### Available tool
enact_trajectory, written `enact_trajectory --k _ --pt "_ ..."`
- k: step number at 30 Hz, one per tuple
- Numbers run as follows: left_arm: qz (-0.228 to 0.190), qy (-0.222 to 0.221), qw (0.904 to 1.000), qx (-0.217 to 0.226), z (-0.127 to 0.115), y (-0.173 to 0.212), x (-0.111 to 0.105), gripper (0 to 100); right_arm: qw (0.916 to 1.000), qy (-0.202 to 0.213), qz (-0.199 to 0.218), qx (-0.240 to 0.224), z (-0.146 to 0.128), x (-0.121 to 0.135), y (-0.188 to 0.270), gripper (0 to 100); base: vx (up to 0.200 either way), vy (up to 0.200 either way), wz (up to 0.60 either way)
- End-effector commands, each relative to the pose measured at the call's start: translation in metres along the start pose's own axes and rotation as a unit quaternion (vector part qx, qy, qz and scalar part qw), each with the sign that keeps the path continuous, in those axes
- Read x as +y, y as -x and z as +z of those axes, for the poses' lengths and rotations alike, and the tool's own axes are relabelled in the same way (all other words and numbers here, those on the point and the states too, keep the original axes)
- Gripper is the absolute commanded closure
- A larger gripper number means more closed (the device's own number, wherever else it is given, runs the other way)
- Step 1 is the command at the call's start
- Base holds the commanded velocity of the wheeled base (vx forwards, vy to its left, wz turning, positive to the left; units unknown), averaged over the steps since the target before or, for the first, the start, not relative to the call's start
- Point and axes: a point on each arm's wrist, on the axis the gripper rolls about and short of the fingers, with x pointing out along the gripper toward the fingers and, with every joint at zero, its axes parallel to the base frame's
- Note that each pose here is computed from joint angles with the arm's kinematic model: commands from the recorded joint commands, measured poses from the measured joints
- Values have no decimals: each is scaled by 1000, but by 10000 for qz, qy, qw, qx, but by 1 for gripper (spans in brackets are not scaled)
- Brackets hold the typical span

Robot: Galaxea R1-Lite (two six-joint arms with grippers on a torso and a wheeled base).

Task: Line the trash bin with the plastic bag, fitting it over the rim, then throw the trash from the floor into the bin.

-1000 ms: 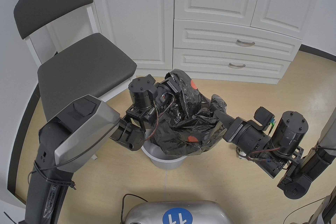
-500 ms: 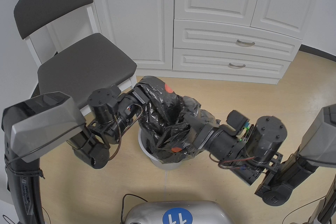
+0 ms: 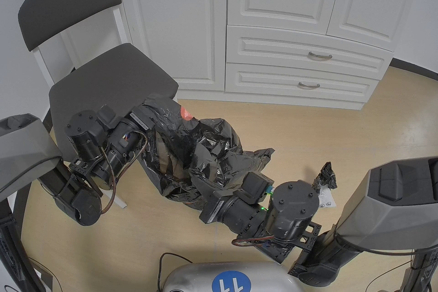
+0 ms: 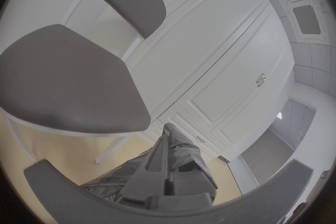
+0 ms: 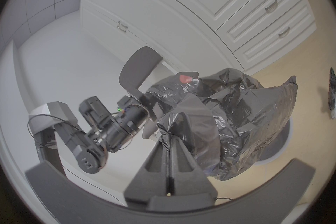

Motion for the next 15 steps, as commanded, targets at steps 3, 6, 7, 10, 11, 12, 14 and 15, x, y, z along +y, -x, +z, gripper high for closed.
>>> enact_trajectory --k 3,6,7,10,11,12,14,15 --pt "-128 1 9996 -246 20 8 -11 100 10000 2 -13 83 -18 -8 -11 100 0 0 0" --pt "-163 11 9995 -277 23 10 -13 100 9999 -72 -22 95 -19 -9 -11 100 0 0 0" --pt "-164 12 9995 -266 23 12 -14 100 9998 -129 -43 108 -20 -10 -11 100 0 0 0" --pt "-125 1 9997 -219 22 15 -13 100 9996 -231 -70 116 -21 -12 -11 100 0 0 0" --pt "-122 1 9997 -192 21 16 -13 100 9995 -264 -95 135 -22 -14 -11 100 0 0 0" --pt "-93 6 9998 -156 19 16 -11 100 9994 -306 -129 127 -23 -16 -12 100 0 0 0" --pt "-65 12 9999 -109 16 17 -10 100 9991 -353 -172 131 -24 -18 -12 100 0 0 0" --pt "-58 13 10000 -76 15 17 -9 100 9990 -371 -198 138 -24 -19 -11 100 0 0 0"
